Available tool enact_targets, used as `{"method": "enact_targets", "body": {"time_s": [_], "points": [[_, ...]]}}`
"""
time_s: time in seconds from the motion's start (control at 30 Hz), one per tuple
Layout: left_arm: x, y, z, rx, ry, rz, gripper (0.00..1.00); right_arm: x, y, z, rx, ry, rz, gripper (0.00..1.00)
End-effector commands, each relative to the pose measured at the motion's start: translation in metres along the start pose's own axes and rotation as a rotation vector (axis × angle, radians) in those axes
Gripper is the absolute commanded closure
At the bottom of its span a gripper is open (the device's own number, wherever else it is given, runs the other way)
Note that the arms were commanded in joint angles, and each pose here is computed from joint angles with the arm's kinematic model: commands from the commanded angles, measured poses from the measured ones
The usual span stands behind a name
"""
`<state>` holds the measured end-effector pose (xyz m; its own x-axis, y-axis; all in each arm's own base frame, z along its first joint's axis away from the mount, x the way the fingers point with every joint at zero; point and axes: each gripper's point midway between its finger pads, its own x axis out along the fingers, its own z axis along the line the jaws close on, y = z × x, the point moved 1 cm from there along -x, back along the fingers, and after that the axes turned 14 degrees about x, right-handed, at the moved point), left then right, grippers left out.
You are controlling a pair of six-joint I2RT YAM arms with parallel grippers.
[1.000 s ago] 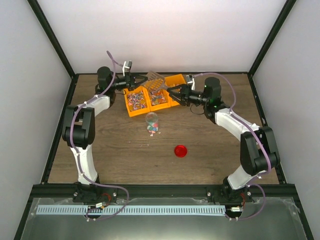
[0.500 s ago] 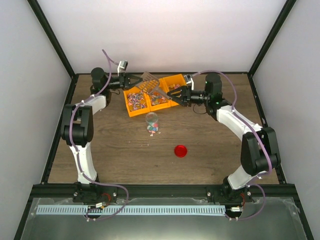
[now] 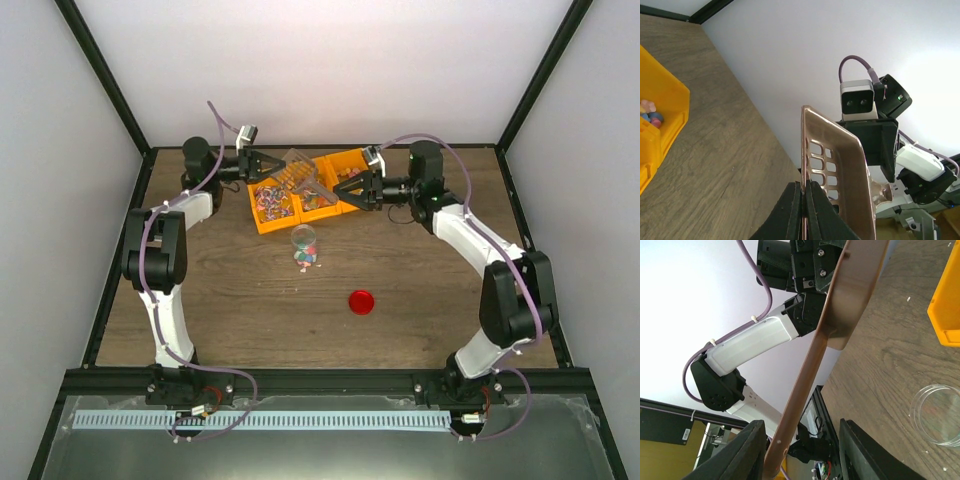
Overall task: Pack the candies
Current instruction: Adjust the spatula.
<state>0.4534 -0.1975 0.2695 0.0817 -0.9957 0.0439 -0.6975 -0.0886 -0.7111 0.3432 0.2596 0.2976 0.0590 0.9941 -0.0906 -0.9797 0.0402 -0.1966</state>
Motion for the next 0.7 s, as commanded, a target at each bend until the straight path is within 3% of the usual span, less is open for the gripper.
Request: {"method": "enact_targets", "body": {"time_s": [0.0, 0.43, 0.67], "points": [[-0.001, 0.001, -0.01, 0.067, 0.011, 0.005, 0.96, 0.002, -0.002, 0.01, -0.029, -0.018, 0.047, 0.58], [0.0, -0.008, 0.003, 0.093, -0.034, 0.003, 0.96, 0.02, -0.006, 0.015, -0.011, 0.027, 0.091, 0.63], [0.0, -0.001, 0.021, 0.116, -0.137, 0.077, 0.96, 0.026, -0.005, 0.009, 0.006, 0.064, 0.105, 0.64]]}}
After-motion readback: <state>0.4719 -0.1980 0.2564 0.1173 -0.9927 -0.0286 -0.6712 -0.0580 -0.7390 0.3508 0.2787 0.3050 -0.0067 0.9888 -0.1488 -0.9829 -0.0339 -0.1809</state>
